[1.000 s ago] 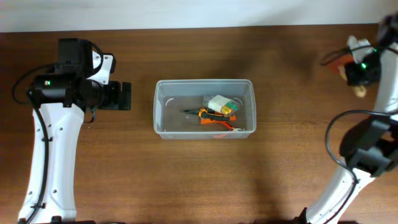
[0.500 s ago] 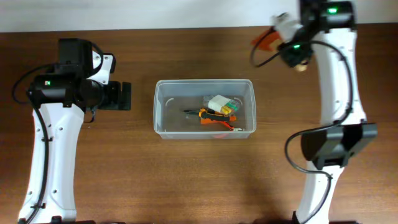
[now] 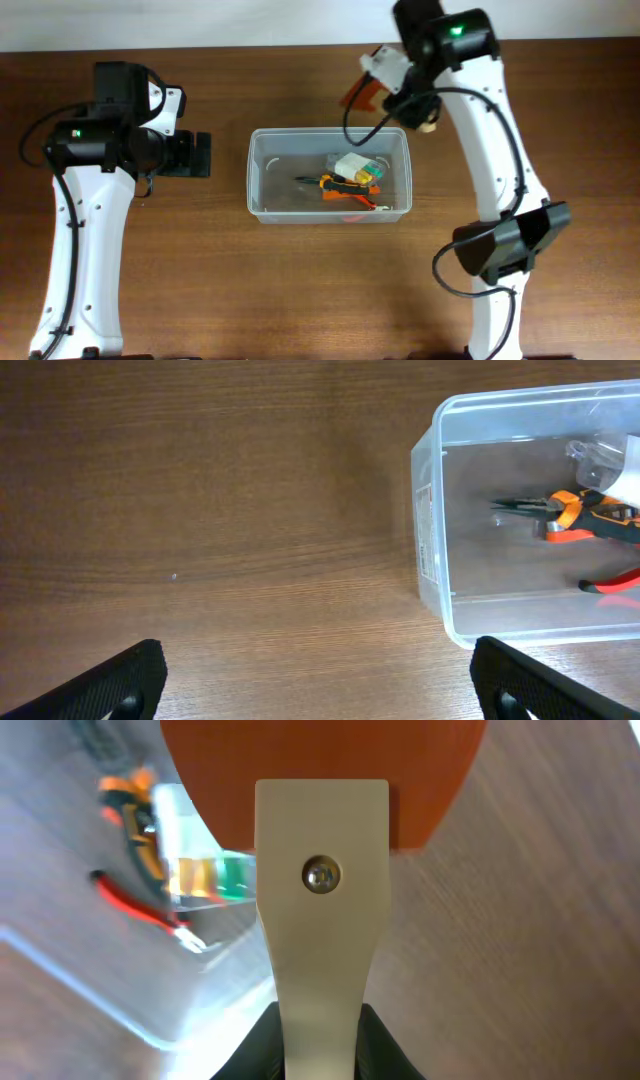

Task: Pack container
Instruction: 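Lift the scraper and carry it left over the container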

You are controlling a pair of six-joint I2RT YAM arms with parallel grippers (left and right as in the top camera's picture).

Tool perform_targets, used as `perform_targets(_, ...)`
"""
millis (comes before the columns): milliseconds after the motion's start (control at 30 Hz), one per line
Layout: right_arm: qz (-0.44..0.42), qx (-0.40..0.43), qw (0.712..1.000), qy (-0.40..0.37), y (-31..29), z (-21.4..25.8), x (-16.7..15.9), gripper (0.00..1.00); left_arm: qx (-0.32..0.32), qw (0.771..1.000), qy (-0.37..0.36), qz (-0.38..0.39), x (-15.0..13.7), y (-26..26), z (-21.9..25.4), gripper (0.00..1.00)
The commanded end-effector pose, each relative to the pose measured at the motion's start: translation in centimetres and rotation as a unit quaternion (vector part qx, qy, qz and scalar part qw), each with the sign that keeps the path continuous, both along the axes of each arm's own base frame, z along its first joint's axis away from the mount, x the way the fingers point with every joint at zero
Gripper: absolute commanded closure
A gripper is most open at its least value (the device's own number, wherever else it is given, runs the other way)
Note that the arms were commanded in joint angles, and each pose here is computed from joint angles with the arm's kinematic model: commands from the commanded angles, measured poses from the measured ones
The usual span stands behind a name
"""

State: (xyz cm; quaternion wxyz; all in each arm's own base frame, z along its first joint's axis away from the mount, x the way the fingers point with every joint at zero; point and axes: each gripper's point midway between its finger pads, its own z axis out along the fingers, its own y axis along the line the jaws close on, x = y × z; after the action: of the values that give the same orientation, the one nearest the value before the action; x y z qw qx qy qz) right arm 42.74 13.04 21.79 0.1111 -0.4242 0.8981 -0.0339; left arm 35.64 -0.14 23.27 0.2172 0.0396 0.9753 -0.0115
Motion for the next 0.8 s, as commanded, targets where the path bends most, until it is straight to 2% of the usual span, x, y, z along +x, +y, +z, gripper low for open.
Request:
perform_targets(0,0.026,0.019,0.999,-0.032,2.2,2.8,-1.3,0.82,0.002,1.000,-0.009,0.001,0.3,0.1,0.6,0.01)
perform_targets(500,0.158,0.056,0.985,0.042,8.0,0.5,-5.6,0.82,0.002,1.000,-0.009,0.001,0.3,0.1,0.6,0.01)
perform_targets(767,0.199,0.040,0.977,0.069,8.1,-3.0,-5.6,0.82,0.002,1.000,-0.009,0.001,0.3,0.1,0.6,0.01)
